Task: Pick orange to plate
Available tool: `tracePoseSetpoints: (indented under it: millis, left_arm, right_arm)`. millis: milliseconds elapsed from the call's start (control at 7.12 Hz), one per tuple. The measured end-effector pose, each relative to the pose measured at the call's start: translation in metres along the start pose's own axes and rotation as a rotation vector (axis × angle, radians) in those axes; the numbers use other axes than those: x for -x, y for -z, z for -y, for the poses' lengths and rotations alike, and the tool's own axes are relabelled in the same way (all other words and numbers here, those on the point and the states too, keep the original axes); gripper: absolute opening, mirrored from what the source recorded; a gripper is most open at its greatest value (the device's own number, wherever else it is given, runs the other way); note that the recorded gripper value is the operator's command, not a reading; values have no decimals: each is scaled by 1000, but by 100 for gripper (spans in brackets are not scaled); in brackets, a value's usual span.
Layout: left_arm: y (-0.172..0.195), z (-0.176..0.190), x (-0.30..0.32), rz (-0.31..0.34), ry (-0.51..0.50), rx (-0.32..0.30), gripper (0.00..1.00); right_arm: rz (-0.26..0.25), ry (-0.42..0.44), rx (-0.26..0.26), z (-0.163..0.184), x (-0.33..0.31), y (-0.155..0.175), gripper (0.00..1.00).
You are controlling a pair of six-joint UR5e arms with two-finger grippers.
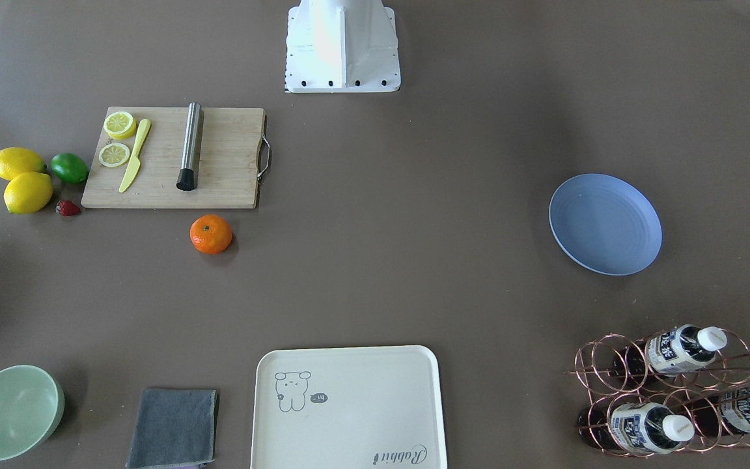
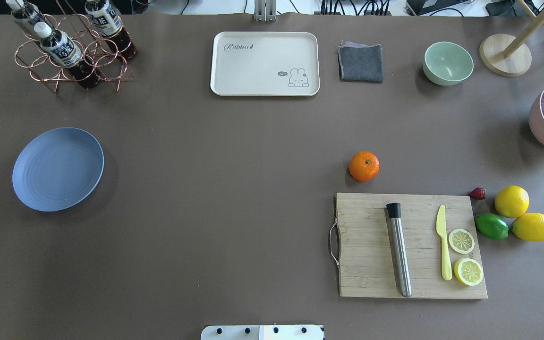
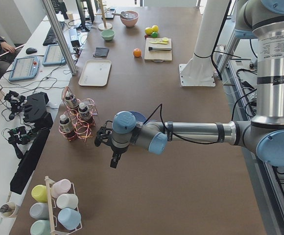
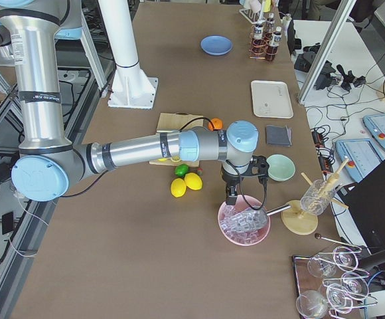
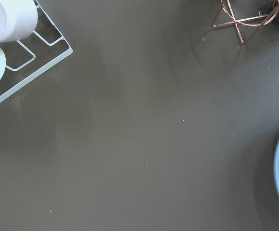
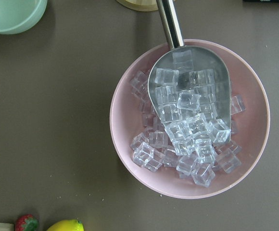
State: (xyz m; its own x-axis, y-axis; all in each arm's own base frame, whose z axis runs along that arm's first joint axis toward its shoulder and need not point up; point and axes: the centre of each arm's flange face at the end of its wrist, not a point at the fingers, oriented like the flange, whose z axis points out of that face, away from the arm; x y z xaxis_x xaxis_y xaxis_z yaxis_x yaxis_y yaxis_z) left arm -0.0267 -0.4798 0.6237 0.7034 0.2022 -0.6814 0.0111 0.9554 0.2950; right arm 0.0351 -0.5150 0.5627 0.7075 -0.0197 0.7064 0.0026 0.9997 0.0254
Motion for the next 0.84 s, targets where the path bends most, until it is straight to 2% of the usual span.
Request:
tracePoseSetpoints:
  millis: [421, 843]
  left_arm:
    - [0, 0, 0, -2, -4, -3, 98]
    - [4, 12, -13, -83, -25, -10, 98]
  right_arm:
    - [0, -8, -1, 0, 1, 0, 100]
    - [1, -11, -3, 1, 2, 1, 100]
